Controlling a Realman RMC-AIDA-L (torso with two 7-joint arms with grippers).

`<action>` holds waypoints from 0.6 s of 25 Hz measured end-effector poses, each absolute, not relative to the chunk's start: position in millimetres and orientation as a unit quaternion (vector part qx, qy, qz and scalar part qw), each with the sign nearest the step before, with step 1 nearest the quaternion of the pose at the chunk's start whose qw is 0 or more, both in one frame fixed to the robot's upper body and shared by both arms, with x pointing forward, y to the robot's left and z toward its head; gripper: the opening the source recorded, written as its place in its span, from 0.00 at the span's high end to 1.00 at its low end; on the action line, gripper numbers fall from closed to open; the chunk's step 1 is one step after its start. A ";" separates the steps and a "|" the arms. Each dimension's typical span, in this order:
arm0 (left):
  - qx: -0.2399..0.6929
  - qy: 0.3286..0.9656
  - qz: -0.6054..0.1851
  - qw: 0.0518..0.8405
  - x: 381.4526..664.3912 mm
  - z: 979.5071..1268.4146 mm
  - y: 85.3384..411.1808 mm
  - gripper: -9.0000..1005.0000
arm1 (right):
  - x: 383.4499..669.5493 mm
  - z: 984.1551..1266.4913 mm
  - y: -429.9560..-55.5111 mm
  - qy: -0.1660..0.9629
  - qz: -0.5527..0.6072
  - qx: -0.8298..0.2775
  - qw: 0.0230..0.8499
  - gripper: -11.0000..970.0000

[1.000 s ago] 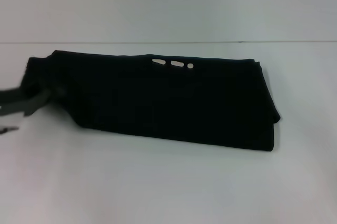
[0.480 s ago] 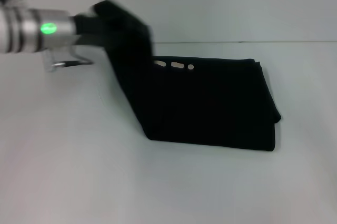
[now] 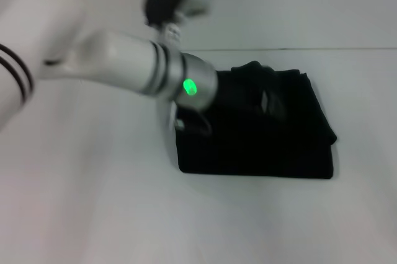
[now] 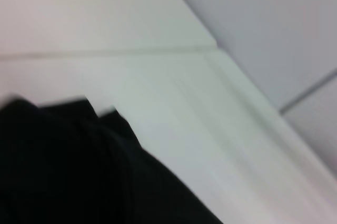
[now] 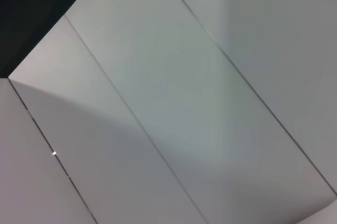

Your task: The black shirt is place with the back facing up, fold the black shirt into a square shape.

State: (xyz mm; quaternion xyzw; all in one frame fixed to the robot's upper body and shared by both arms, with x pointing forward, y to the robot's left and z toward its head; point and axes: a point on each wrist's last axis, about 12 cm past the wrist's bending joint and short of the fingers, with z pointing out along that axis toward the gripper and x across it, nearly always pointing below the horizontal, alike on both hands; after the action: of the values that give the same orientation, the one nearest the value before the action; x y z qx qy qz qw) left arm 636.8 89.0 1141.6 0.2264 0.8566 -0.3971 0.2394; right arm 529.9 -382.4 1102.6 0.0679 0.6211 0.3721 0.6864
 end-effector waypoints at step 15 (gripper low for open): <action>0.386 0.780 -0.417 0.261 594.7 1157.2 146.6 0.73 | 546.0 1107.7 -380.5 0.658 0.396 0.055 0.638 0.18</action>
State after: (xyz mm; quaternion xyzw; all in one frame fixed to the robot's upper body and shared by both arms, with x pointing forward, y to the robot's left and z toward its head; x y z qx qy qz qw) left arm 594.7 146.6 1157.2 0.3856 0.7804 -0.4174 0.2610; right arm 546.0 -380.5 1107.7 0.0548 0.6579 0.3958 0.6383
